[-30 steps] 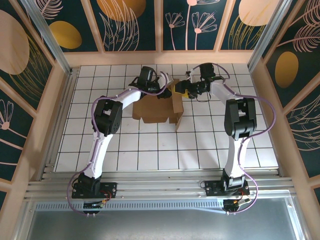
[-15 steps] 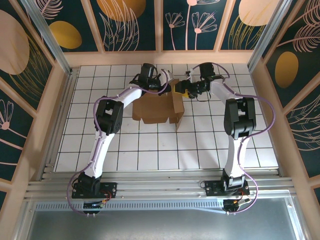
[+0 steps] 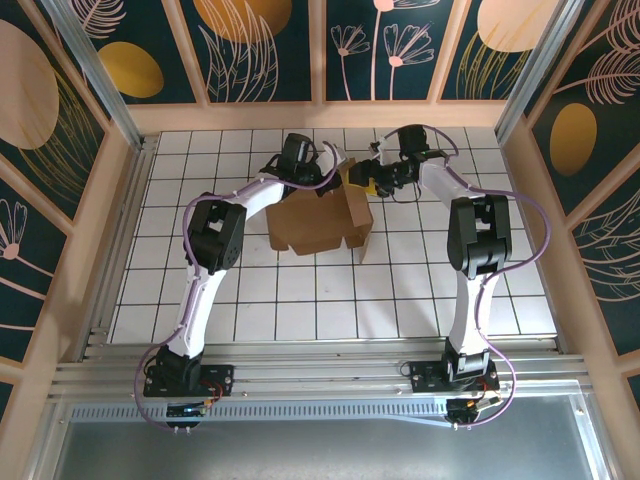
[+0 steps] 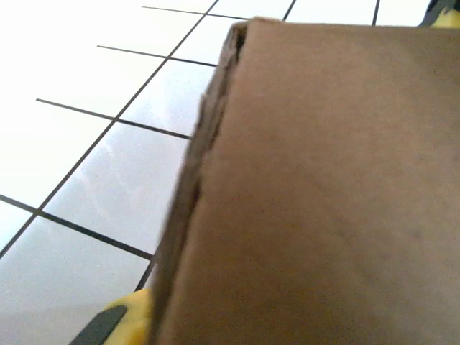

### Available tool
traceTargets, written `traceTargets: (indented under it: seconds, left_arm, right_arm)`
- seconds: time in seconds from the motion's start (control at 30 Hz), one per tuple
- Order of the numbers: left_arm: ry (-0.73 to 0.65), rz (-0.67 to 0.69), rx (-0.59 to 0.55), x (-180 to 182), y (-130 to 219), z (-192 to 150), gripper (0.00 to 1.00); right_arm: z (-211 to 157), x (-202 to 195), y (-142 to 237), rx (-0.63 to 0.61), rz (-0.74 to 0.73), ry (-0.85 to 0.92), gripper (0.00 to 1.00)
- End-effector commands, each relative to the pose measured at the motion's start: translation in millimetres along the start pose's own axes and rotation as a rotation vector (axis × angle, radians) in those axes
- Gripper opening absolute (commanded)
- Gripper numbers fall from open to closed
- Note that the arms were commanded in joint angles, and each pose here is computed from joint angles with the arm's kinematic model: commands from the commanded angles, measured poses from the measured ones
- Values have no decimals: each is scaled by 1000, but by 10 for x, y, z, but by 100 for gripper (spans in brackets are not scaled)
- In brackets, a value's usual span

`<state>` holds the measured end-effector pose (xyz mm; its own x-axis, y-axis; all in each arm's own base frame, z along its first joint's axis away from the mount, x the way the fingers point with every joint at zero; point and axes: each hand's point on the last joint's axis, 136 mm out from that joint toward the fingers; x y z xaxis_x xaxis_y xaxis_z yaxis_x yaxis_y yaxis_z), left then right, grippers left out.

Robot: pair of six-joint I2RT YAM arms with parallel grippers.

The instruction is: Fold the paper box

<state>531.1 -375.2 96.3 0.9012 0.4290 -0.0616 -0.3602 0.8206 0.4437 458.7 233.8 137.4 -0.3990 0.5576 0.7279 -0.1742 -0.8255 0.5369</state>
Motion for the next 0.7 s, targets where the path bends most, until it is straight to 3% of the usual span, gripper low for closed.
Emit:
traceTargets:
  seconds: [0.0,0.2,0.47,0.67]
  left_arm:
    - [66,5,3,-61,6,85,10]
    - [158,102,31,36,121,50,11]
    - [384,494,-30,406,533,-24,12]
    - [479,801,-161,522,867,-15,12]
  right_arm:
    - [65,-1,14,-14,-41,1,74]
    - [294,164,316,-131,-133,45,80]
    - [622,101,1124,-410,-362,-9,88]
    - [669,180,1499,-530,-372,-14,89]
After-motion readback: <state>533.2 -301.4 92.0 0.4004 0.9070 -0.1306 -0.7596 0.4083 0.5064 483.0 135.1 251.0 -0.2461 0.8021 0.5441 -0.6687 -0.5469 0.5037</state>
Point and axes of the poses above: each hand's point on the last joint's axis, 136 mm out from that joint toward the fingers, its own y axis back along the fingers, its own x axis along the line the jaws close on, z = x × y, and after that the axes turned 7 degrees about y, right-handed
